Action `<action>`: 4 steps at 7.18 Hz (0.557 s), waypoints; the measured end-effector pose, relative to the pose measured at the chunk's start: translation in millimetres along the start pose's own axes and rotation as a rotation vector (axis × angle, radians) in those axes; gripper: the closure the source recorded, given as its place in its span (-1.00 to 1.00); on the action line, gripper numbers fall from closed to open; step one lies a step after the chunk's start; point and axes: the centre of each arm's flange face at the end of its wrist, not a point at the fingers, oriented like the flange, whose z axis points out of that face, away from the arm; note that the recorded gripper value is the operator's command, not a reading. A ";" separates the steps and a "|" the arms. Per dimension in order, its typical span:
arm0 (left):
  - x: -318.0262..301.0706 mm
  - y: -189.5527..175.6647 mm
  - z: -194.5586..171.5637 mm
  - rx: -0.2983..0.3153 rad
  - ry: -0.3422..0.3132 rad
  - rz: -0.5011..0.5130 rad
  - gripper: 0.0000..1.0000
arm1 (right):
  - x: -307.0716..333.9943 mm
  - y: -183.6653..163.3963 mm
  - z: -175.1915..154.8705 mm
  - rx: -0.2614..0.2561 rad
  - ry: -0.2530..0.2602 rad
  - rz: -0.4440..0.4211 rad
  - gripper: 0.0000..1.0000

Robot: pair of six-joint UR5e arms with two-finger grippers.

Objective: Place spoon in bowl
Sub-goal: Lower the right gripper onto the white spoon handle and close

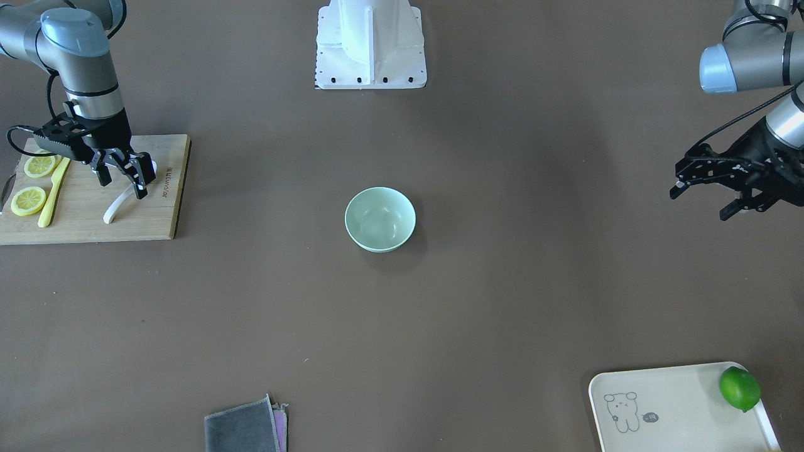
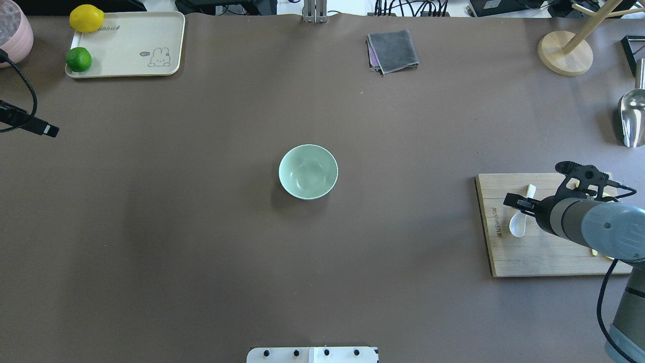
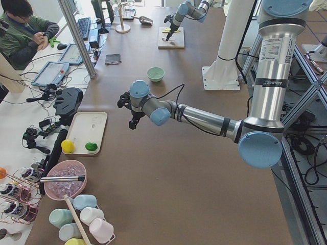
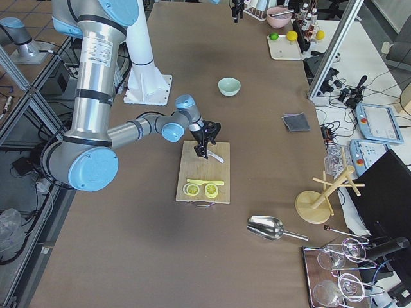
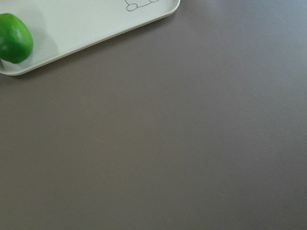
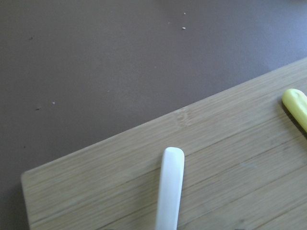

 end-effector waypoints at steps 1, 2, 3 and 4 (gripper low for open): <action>0.0 0.0 0.2 0.000 0.000 -0.001 -0.99 | 0.4 0.1 2.5 0.004 0.002 0.020 0.19; 0.1 0.1 0.4 -0.001 0.000 -0.001 -0.99 | -2.3 0.1 3.0 0.006 -0.002 0.040 0.72; 0.2 0.2 0.8 -0.001 0.000 -0.001 -0.99 | -8.7 0.3 1.9 0.006 -0.013 0.056 1.00; 0.3 0.2 1.2 -0.002 0.001 -0.002 -0.99 | -14.3 0.3 0.5 0.006 -0.023 0.069 1.00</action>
